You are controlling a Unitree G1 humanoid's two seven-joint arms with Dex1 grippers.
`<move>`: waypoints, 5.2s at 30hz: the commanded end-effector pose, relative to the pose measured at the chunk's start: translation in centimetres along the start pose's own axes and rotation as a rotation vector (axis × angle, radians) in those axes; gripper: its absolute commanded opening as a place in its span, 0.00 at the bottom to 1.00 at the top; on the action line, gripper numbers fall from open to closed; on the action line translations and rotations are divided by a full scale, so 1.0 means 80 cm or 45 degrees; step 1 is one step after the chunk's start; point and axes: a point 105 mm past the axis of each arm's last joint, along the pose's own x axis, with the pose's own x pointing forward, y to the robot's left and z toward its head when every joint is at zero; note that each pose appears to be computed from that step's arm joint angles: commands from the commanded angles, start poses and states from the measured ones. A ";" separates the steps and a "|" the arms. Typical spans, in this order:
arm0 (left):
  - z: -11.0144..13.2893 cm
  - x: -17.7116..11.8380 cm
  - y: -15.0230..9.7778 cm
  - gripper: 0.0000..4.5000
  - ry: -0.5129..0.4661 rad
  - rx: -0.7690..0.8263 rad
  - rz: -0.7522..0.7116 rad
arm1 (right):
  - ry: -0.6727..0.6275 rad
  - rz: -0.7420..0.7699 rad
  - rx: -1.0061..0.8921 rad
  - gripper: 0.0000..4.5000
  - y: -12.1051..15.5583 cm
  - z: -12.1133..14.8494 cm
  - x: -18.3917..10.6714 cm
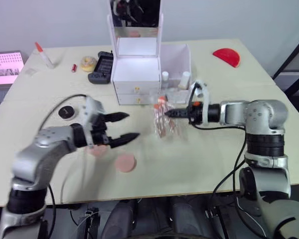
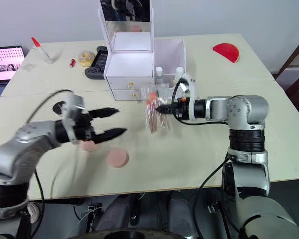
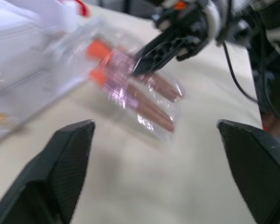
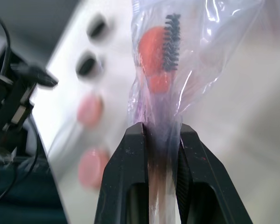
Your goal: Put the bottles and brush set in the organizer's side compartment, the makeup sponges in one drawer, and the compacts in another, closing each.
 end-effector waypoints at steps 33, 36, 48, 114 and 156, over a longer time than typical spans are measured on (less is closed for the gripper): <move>0.093 -0.014 -0.006 1.00 -0.241 0.118 0.064 | -0.694 -0.779 -0.638 0.12 -0.093 0.180 0.047; 0.093 -0.014 -0.007 1.00 -0.242 0.112 0.062 | -0.743 -0.755 -0.602 0.40 -0.089 0.187 0.044; 0.088 -0.017 -0.005 1.00 -0.231 0.094 0.068 | -0.823 -0.619 -0.666 0.99 -0.065 0.216 0.025; -0.034 0.042 -0.012 1.00 -0.196 -0.101 0.851 | -0.378 -0.615 -0.729 0.99 -0.051 -0.005 -0.145; -0.024 0.209 0.064 1.00 -0.281 0.105 1.192 | -0.309 0.144 -0.950 0.99 0.004 0.029 -0.085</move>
